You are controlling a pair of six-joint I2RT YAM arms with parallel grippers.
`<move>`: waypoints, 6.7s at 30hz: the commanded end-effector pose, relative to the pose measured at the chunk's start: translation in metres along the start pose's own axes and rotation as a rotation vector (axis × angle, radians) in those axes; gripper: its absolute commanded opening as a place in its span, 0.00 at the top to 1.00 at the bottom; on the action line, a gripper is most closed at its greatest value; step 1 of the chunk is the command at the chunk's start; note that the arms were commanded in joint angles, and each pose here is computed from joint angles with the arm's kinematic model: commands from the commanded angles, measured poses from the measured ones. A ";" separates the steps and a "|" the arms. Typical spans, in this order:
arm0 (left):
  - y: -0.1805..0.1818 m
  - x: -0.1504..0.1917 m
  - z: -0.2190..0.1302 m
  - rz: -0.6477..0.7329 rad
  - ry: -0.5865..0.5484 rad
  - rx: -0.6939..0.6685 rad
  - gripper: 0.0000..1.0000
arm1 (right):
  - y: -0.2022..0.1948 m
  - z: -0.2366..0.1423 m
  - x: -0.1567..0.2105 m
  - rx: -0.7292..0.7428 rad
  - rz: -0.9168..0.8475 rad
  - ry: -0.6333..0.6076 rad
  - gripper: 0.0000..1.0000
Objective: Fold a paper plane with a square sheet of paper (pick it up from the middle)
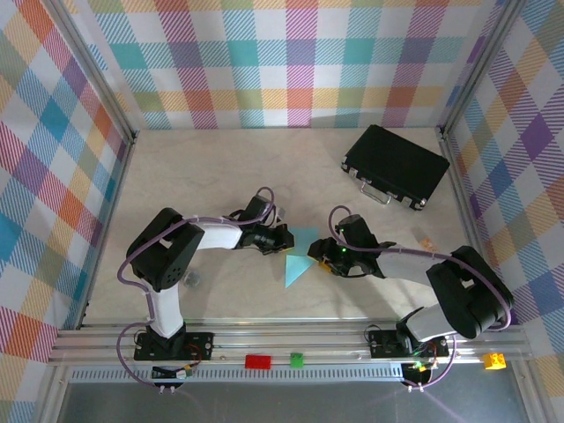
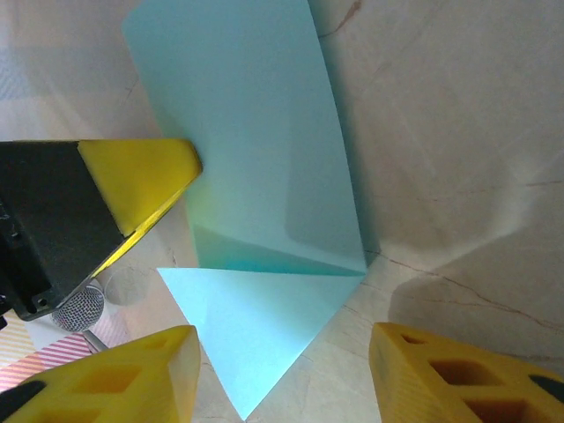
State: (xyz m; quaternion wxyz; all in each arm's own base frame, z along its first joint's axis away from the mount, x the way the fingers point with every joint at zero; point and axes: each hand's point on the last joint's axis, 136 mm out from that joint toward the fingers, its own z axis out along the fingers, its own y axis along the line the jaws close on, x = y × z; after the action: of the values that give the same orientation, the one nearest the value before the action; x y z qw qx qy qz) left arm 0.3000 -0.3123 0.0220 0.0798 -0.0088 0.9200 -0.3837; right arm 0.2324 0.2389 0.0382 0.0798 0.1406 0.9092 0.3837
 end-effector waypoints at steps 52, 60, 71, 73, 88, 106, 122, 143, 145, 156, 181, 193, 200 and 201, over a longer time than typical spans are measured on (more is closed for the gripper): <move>0.007 0.002 -0.006 -0.042 -0.005 0.053 0.92 | 0.030 0.020 -0.047 -0.205 -0.105 0.095 0.78; 0.006 0.002 -0.007 -0.045 -0.005 0.063 0.92 | 0.024 0.026 -0.056 -0.196 -0.086 0.137 0.82; 0.003 0.000 -0.008 -0.047 -0.016 0.076 0.91 | 0.025 0.021 -0.054 -0.230 -0.086 0.181 0.89; 0.002 -0.001 -0.009 -0.046 -0.017 0.078 0.91 | 0.026 0.021 -0.053 -0.237 -0.089 0.187 0.84; 0.000 -0.001 -0.011 -0.043 -0.018 0.080 0.91 | 0.027 0.024 -0.048 -0.264 -0.091 0.235 0.88; -0.033 -0.012 -0.060 0.094 -0.143 0.120 0.81 | 0.017 0.011 -0.060 -0.183 0.002 0.078 1.00; -0.046 -0.006 -0.084 0.193 -0.231 0.149 0.79 | 0.012 -0.003 -0.062 -0.161 0.129 -0.090 1.00; -0.034 0.063 -0.062 0.709 -0.117 -0.266 0.60 | 0.025 0.005 -0.055 -0.151 0.184 -0.082 1.00; -0.033 0.070 -0.056 0.755 -0.097 -0.295 0.59 | 0.027 0.005 -0.056 -0.153 0.183 -0.084 1.00; -0.011 0.078 -0.031 0.912 -0.044 -0.603 0.57 | 0.030 0.005 -0.055 -0.153 0.183 -0.081 1.00; -0.015 0.068 -0.020 0.972 -0.142 -0.680 0.61 | 0.033 0.005 -0.055 -0.159 0.186 -0.075 1.00; -0.022 0.062 -0.020 0.984 -0.174 -0.679 0.63 | 0.030 0.006 -0.054 -0.155 0.191 -0.074 1.00; -0.019 0.063 -0.017 0.986 -0.163 -0.686 0.66 | 0.029 0.007 -0.055 -0.156 0.193 -0.072 1.00; -0.019 0.063 -0.017 0.986 -0.163 -0.686 0.67 | 0.029 0.007 -0.054 -0.155 0.195 -0.072 1.00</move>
State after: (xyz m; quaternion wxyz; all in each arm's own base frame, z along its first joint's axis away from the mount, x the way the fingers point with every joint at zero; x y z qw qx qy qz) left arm 0.2316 -0.3075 0.0306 0.2959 0.3602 0.8845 0.0205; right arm 0.2888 0.2410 0.0532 0.0861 0.2377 0.8577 0.4477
